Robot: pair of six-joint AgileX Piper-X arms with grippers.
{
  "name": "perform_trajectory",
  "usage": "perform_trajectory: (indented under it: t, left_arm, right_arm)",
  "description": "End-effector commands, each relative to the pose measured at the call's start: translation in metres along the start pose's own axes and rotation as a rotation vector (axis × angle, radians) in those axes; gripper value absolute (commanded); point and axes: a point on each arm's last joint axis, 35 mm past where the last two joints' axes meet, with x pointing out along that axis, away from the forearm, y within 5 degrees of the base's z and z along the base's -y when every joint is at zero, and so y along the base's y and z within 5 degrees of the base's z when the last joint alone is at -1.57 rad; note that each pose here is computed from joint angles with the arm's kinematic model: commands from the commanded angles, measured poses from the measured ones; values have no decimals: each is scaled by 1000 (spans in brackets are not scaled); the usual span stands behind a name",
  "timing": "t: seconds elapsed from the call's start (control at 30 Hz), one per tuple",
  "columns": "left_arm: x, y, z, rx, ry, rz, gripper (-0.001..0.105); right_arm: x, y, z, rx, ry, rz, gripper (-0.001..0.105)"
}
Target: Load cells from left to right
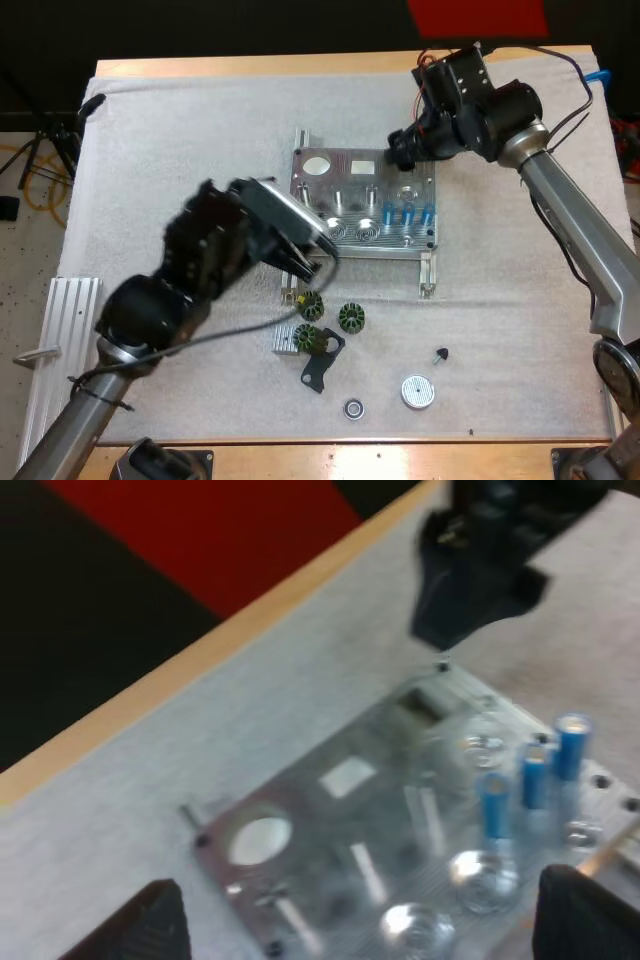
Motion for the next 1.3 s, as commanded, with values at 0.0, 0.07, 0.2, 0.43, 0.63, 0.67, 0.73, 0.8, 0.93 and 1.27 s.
perform_trajectory:
  t: [0.0,0.07,0.2,0.43,0.63,0.67,0.73,0.8,0.93,1.27]
  left_arm:
    - [2,8,2,-6,-13,12,69]
    - [3,19,1,-12,-8,36,69]
    - [8,42,-2,-48,15,78,69]
    - [10,65,-6,-88,31,152,69]
    - [7,73,-7,-103,28,179,69]
    - [7,73,-7,-101,28,179,69]
    - [7,73,-7,-103,34,180,69]
    - [7,75,-8,-108,43,198,69]
    - [2,86,-9,-131,40,238,69]
    - [-40,89,-2,-152,-9,299,69]
  right_arm:
    - [-13,-4,7,26,-68,-12,74]
    - [-17,-7,10,51,-100,-40,74]
    - [-33,-17,19,91,-194,-187,74]
    - [-71,-36,17,131,-289,-248,74]
    - [-93,-54,-10,179,-321,-302,74]
    - [-99,-56,-18,183,-326,-313,74]
    - [-107,-57,-30,196,-329,-327,74]
    - [-116,-60,-44,212,-339,-351,74]
    - [-133,-71,-68,235,-354,-402,74]
    - [-185,-91,-133,302,-359,-514,74]
